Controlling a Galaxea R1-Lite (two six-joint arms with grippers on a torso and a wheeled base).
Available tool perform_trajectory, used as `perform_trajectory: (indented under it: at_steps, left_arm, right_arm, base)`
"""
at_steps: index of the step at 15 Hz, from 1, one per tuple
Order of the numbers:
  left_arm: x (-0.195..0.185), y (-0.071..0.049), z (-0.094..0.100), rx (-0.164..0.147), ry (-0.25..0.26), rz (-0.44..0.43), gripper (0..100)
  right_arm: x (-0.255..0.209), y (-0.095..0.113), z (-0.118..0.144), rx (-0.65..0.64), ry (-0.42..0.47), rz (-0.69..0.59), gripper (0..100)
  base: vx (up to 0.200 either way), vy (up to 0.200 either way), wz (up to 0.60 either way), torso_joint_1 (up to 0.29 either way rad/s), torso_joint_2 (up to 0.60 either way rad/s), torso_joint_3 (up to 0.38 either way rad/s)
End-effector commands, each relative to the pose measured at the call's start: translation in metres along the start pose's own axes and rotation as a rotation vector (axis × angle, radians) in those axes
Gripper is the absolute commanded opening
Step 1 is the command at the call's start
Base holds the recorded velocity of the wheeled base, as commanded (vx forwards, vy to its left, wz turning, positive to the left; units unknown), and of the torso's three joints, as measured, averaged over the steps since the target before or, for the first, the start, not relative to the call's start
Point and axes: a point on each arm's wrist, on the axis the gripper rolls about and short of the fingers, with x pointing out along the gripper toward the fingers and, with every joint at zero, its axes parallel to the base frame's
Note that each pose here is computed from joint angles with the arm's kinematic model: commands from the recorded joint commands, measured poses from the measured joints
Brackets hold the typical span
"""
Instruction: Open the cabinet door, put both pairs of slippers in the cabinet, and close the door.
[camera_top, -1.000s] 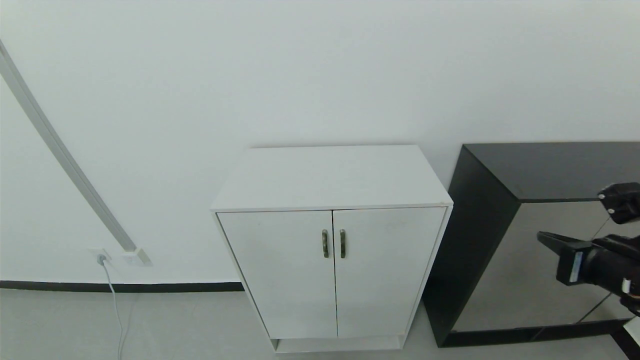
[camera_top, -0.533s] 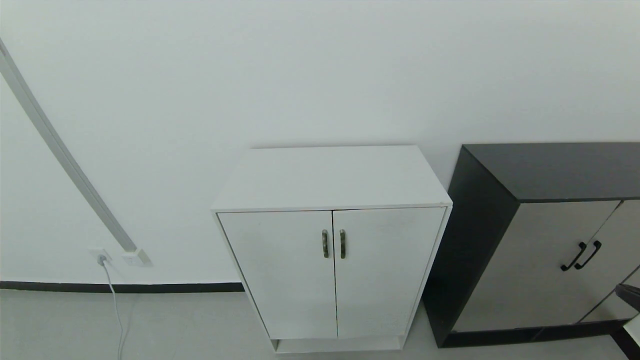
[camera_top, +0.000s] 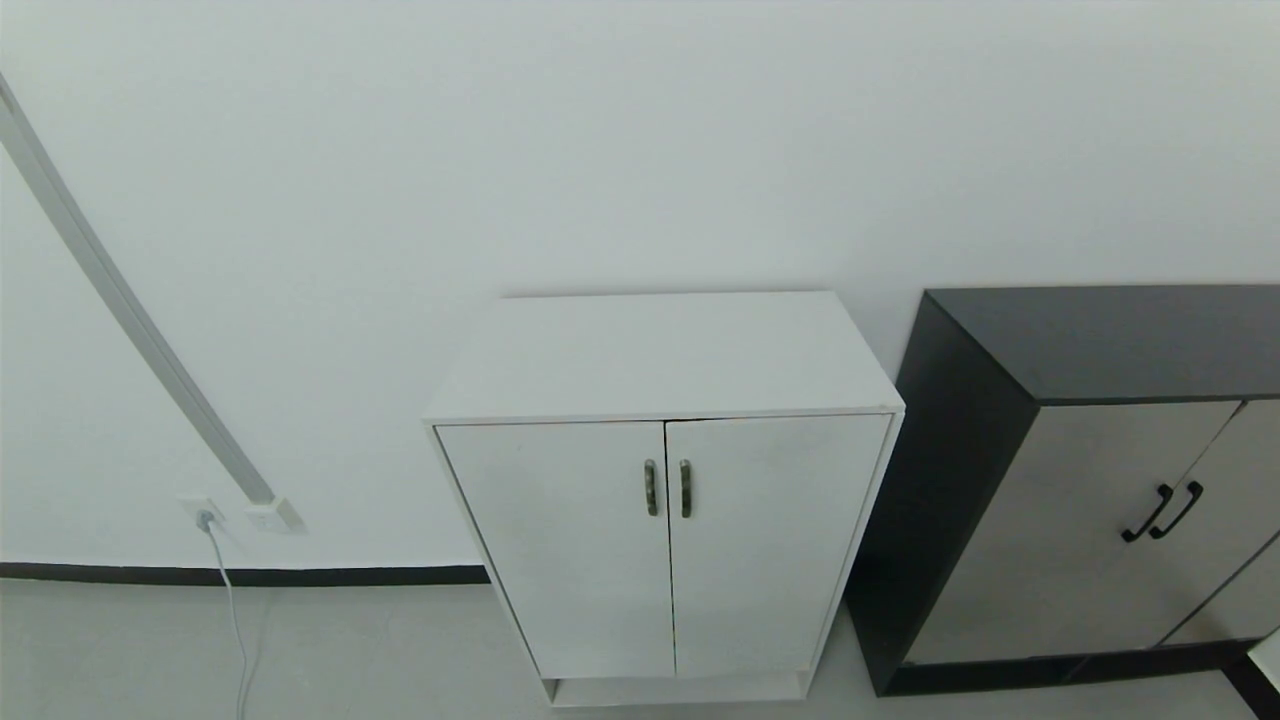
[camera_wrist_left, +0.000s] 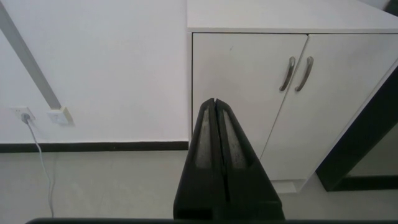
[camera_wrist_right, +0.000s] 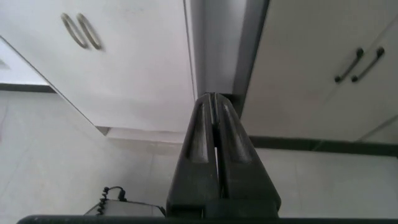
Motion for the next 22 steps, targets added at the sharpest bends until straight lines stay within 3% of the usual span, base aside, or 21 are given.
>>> perform_trajectory:
  at_steps: [1, 7, 9, 11, 15, 17, 20, 22]
  left_arm:
    - [0.0, 0.0, 0.0, -0.002, 0.001, 0.001, 0]
    - [0.0, 0.0, 0.0, -0.006, 0.001, 0.002, 0]
    - [0.0, 0.0, 0.0, -0.006, 0.001, 0.002, 0]
    - [0.0, 0.0, 0.0, -0.006, 0.001, 0.002, 0]
    - [0.0, 0.0, 0.0, -0.006, 0.001, 0.002, 0]
    - [0.0, 0.0, 0.0, -0.006, 0.001, 0.002, 0]
    - [0.0, 0.0, 0.0, -0.006, 0.001, 0.002, 0]
    - [0.0, 0.0, 0.0, -0.006, 0.001, 0.002, 0]
  right_arm:
    - [-0.012, -0.001, -0.011, 0.004, -0.057, 0.001, 0]
    - [-0.015, -0.002, -0.047, 0.008, -0.102, -0.041, 0]
    - [-0.015, -0.003, -0.047, 0.008, -0.099, -0.046, 0]
    - [-0.013, -0.004, -0.047, 0.013, -0.074, -0.136, 0]
    - [-0.018, -0.005, -0.048, 0.028, -0.137, -0.214, 0]
    - [-0.017, -0.005, -0.049, 0.027, -0.143, -0.19, 0]
    - [-0.016, -0.001, -0.049, 0.017, -0.14, -0.047, 0]
    - [-0.015, -0.001, -0.051, -0.002, -0.141, -0.041, 0]
  base:
    - [0.0, 0.0, 0.0, 0.0, 0.0, 0.0]
    - [0.0, 0.0, 0.0, 0.0, 0.0, 0.0]
    - [0.0, 0.0, 0.0, 0.0, 0.0, 0.0]
    - [0.0, 0.0, 0.0, 0.0, 0.0, 0.0]
    - [0.0, 0.0, 0.0, 0.0, 0.0, 0.0]
    - [0.0, 0.0, 0.0, 0.0, 0.0, 0.0]
    - [0.0, 0.0, 0.0, 0.0, 0.0, 0.0]
    - [0.0, 0.0, 0.0, 0.0, 0.0, 0.0]
